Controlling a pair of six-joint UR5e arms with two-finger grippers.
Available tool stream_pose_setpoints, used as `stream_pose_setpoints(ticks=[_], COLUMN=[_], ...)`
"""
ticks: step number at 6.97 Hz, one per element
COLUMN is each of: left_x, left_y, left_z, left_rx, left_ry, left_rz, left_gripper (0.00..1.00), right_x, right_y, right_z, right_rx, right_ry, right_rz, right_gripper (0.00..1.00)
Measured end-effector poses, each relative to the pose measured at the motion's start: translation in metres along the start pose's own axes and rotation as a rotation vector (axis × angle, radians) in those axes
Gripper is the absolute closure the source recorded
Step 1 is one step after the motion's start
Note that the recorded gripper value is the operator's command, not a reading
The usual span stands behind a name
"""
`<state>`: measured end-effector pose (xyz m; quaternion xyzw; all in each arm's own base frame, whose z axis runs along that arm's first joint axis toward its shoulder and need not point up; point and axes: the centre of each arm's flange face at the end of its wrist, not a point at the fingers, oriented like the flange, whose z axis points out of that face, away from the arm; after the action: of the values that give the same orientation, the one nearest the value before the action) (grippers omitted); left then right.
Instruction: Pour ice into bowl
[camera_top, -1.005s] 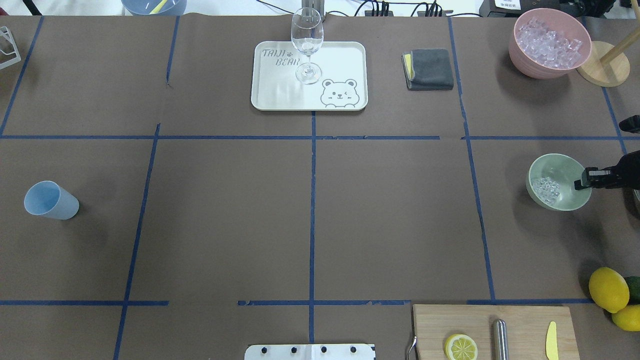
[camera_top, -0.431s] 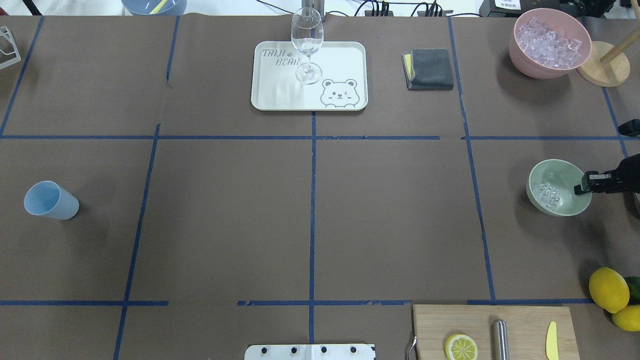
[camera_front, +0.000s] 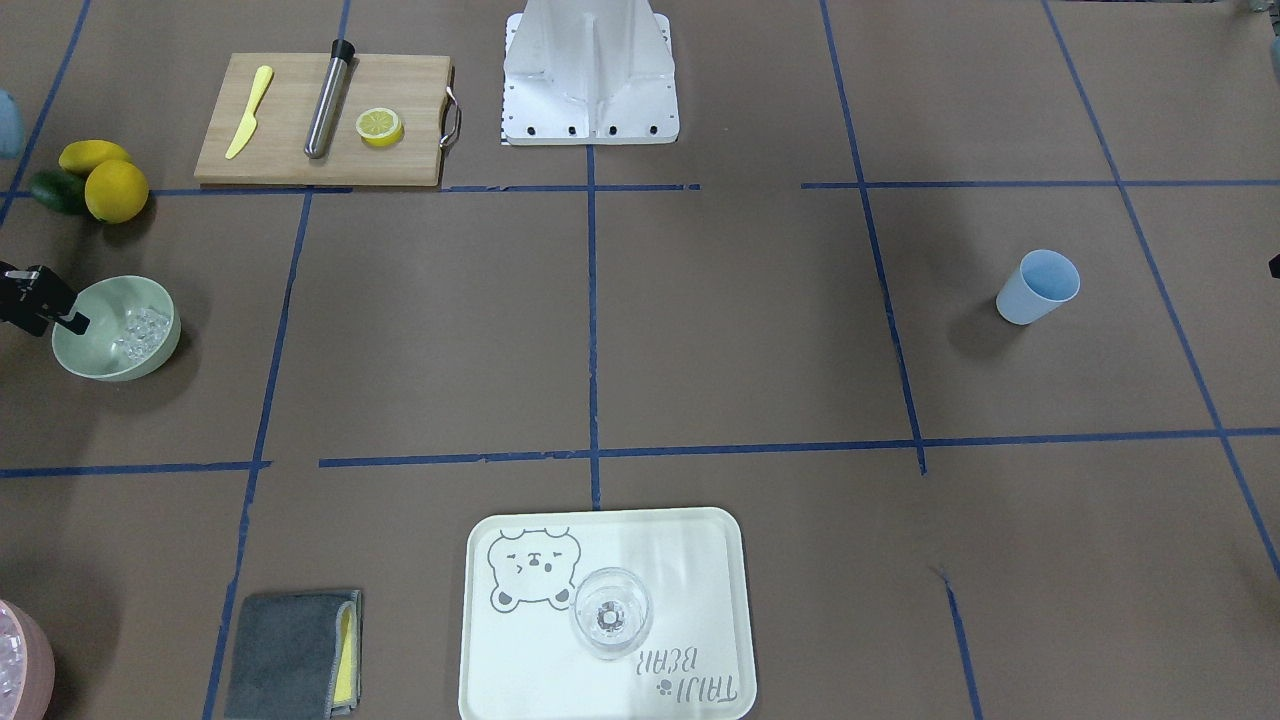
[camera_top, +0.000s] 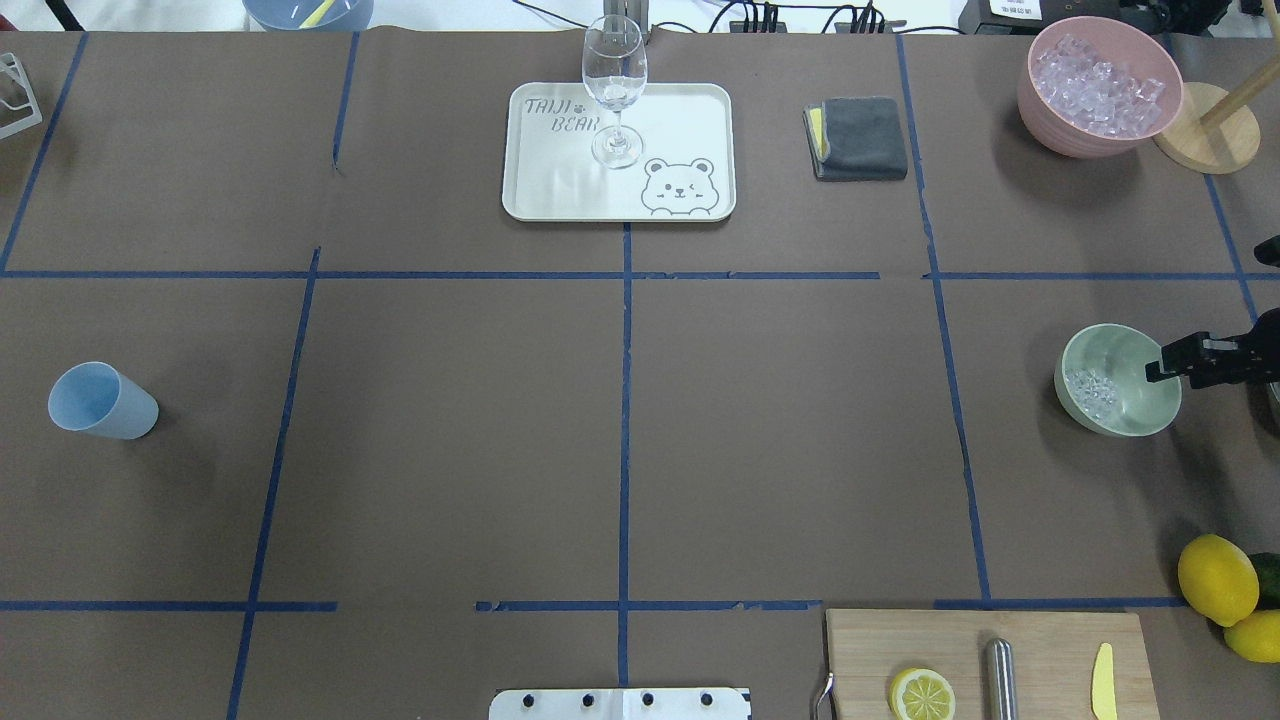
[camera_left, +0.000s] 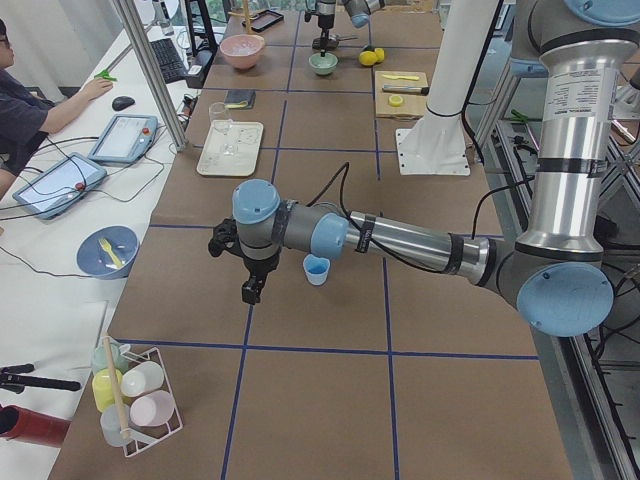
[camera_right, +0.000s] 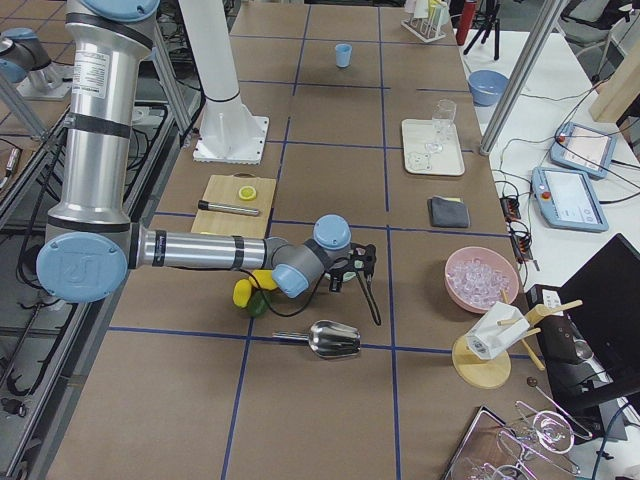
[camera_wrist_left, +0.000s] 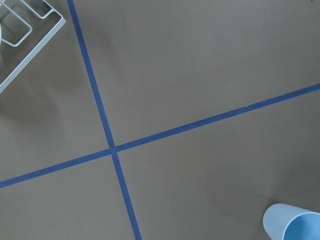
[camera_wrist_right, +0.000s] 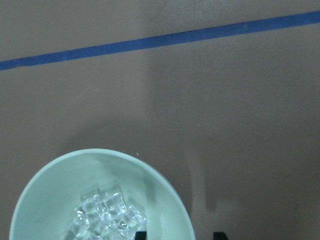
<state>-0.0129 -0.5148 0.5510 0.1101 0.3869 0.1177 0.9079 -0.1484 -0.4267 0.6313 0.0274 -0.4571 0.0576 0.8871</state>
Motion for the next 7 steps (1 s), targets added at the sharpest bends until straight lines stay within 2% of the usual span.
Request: stream_pose_setpoints(ticks=[1,3,5,6,7], left_x=[0.0,0.0,0.0,0.0,0.0], left_y=[0.0,0.0,0.0,0.001,0.0], left_z=[0.0,0.0,-0.001,-0.001,-0.001], left_rx=[0.001,0.002,0.003,0.003,0.003], left_ry=[-0.001,-0.002,-0.001,-0.001,-0.002], left_rz=[0.001,0.003,0.003,0.003,0.003], left_gripper=[0.0,0.0,0.0,0.0,0.0], right_x=[0.007,0.043,0.079,0.094,0.106], right_y=[-0.003,-0.025,-0.058,-0.069,-0.07], right_z=[-0.004,-0.031,-0.082,-0.115,-0.144], right_rx=[0.004,0.002,-0.017,-0.024,-0.031], right_ry=[0.014,0.094,0.164,0.17,0.153], right_rz=[-0.03,-0.146,-0.216,-0.235,-0.242], right_gripper=[0.0,0.0,0.0,0.0,0.0])
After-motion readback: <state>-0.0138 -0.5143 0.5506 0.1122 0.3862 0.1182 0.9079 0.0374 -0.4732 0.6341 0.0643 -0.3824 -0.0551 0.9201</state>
